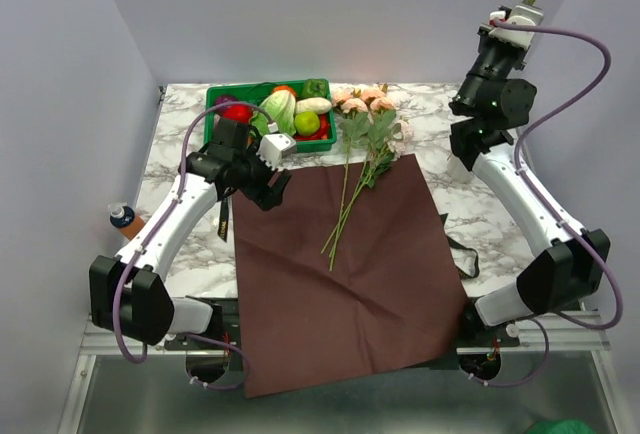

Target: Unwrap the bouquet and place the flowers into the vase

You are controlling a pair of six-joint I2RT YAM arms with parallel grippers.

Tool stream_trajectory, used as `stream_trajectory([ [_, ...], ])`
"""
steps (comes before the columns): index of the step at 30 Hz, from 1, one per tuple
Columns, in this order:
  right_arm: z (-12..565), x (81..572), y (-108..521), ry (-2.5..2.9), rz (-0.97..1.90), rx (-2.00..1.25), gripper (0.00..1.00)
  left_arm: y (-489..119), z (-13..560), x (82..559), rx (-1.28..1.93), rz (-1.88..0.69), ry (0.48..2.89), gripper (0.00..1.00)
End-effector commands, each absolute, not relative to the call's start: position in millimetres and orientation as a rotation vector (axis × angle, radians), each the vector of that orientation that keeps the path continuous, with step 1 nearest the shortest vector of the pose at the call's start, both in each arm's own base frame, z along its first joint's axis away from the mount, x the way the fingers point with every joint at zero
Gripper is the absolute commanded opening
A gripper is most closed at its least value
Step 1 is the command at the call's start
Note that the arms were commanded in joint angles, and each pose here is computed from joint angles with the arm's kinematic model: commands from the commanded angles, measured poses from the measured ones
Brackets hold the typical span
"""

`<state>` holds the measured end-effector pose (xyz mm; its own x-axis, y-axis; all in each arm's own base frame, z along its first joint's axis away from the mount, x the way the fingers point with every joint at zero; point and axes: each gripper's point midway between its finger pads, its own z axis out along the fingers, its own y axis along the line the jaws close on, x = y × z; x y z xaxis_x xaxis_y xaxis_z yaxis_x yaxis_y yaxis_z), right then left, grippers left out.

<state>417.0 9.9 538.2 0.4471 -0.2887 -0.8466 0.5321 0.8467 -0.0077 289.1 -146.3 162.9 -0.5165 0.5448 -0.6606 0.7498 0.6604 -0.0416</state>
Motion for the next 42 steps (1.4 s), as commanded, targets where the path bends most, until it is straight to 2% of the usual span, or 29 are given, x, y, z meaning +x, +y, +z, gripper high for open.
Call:
stream_trajectory([
  [1,558,384,-26,0.801,-0.697,0.395,0.01,-150,176,300,0.986,-0.506,2.215,0.83],
  [12,521,390,-53,0.825,-0.781,0.458,0.01,-149,190,319,0.974,-0.593,2.212,0.83],
  [29,454,416,-58,0.885,-0.811,0.45,0.01,-135,188,316,0.962,-0.626,2.218,0.83],
  [33,456,417,-60,0.868,-0.826,0.452,0.01,-132,190,316,0.947,-0.637,2.215,0.83],
  [42,500,404,-62,0.761,-0.828,0.471,0.01,-131,186,312,0.941,-0.657,2.222,0.82],
])
